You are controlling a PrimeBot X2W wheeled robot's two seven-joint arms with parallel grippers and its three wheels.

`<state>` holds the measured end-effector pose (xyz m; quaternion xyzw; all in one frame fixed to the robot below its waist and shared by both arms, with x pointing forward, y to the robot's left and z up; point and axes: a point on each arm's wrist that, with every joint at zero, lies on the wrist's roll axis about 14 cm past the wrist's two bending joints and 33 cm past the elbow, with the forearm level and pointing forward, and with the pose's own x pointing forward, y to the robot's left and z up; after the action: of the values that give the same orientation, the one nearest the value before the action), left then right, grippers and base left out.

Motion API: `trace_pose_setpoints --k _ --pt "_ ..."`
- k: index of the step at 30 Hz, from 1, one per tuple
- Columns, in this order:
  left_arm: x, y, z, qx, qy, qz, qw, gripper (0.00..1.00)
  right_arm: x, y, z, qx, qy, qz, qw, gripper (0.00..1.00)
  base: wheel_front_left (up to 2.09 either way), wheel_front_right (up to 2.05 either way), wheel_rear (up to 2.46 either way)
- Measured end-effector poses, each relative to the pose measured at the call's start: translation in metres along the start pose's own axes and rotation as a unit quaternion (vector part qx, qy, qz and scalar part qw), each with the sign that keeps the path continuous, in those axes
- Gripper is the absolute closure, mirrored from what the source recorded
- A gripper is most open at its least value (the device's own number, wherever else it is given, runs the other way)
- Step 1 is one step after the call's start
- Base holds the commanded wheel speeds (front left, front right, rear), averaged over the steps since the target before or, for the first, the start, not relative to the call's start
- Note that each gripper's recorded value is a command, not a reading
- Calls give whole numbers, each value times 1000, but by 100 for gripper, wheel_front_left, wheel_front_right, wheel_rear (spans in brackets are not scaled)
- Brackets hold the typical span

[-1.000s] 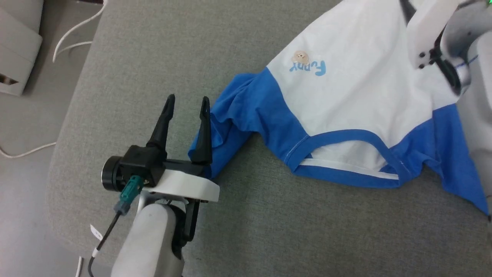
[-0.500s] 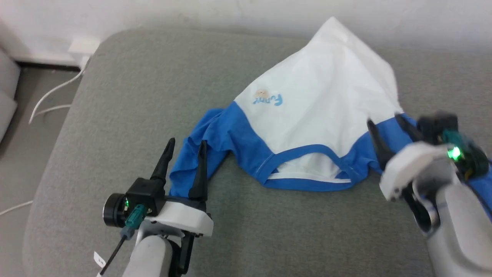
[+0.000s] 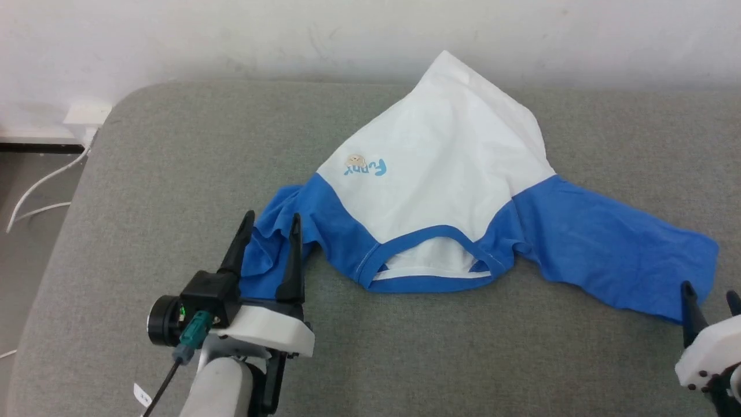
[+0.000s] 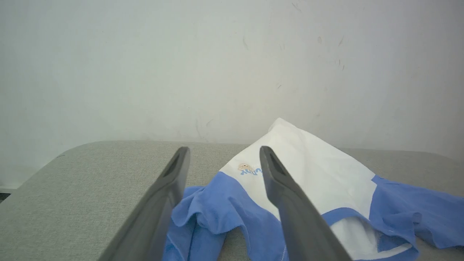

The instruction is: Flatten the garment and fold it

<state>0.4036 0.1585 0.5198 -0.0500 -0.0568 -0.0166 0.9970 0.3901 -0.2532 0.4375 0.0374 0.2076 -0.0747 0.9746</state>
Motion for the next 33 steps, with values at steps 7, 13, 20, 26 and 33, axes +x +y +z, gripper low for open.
trace_pose_setpoints --k 7,13,20,26,33 --pt "4 2 -7 2 8 2 1000 0 7 -1 -31 54 66 3 996 0 0 0 0" --pt "6 2 -15 2 17 -1 1000 0 17 17 -62 67 153 24 986 66 0 0 0" --pt "6 4 -17 3 21 2 1000 0 19 -10 -51 17 153 -23 988 100 0 0 0" --pt "4 4 -23 2 31 -2 1000 0 16 -90 -13 -45 112 -129 984 100 0 0 0" --pt "9 2 -32 6 42 -12 999 0 21 -150 11 -65 75 -198 975 100 0 0 0"
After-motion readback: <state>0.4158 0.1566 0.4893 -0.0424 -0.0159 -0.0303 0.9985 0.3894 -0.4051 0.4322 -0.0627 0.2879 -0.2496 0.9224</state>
